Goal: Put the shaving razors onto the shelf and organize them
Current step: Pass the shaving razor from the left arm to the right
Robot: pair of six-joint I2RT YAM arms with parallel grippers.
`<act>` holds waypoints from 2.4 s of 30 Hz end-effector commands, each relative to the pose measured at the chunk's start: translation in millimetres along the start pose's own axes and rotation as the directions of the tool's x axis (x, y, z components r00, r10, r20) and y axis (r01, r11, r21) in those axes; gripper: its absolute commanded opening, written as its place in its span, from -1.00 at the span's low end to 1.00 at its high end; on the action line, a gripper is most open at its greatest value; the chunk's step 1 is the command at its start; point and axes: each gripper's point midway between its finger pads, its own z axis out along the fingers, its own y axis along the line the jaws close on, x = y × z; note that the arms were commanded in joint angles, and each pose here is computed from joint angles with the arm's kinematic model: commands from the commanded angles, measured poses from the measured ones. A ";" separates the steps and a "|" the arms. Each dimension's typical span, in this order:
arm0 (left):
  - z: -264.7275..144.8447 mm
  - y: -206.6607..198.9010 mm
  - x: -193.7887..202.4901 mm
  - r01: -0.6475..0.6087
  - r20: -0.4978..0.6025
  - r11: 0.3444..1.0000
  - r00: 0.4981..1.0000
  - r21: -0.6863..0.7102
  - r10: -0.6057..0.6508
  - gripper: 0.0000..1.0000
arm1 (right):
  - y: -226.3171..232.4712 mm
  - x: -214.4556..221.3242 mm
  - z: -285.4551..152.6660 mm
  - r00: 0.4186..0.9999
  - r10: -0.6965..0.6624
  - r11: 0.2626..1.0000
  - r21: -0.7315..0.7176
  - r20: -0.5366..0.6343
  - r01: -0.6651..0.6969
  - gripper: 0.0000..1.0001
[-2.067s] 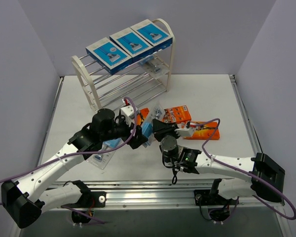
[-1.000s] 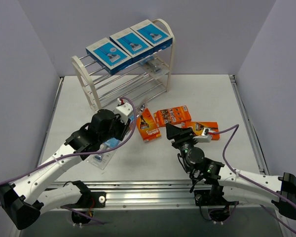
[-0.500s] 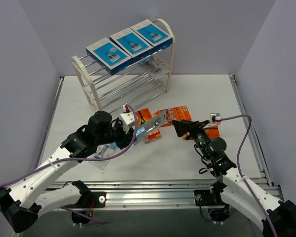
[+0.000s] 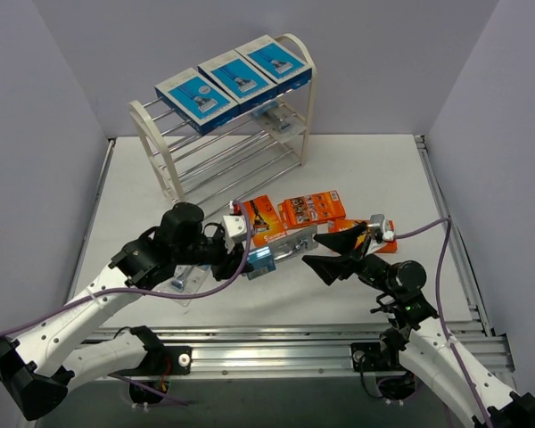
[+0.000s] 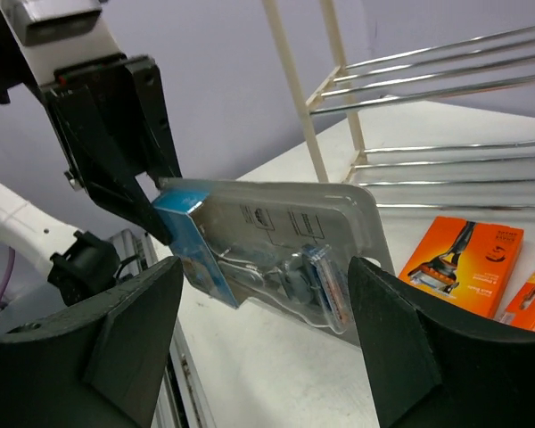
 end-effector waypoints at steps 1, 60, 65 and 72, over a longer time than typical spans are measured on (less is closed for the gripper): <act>-15.1 -18.7 -26.1 -0.098 0.091 0.993 0.992 0.061 0.092 -0.95 | 14.0 -2.0 3.0 0.998 -0.050 0.994 -0.097 -0.028 0.047 0.38; -40.7 -47.3 -23.2 -0.105 0.123 0.987 0.988 0.125 0.090 -0.95 | 80.3 -25.4 -22.5 0.983 -0.056 0.896 -0.425 0.177 0.128 0.29; -39.7 -43.5 -23.2 -0.003 0.092 0.994 0.996 0.107 -0.007 -0.95 | 79.2 -21.2 -20.8 0.987 -0.042 0.893 -0.437 0.157 0.107 0.13; -49.5 -36.5 -30.8 0.032 0.111 0.998 0.993 0.053 -0.038 -0.95 | 84.8 -21.3 -23.3 0.987 -0.022 0.875 -0.474 0.160 0.097 -0.06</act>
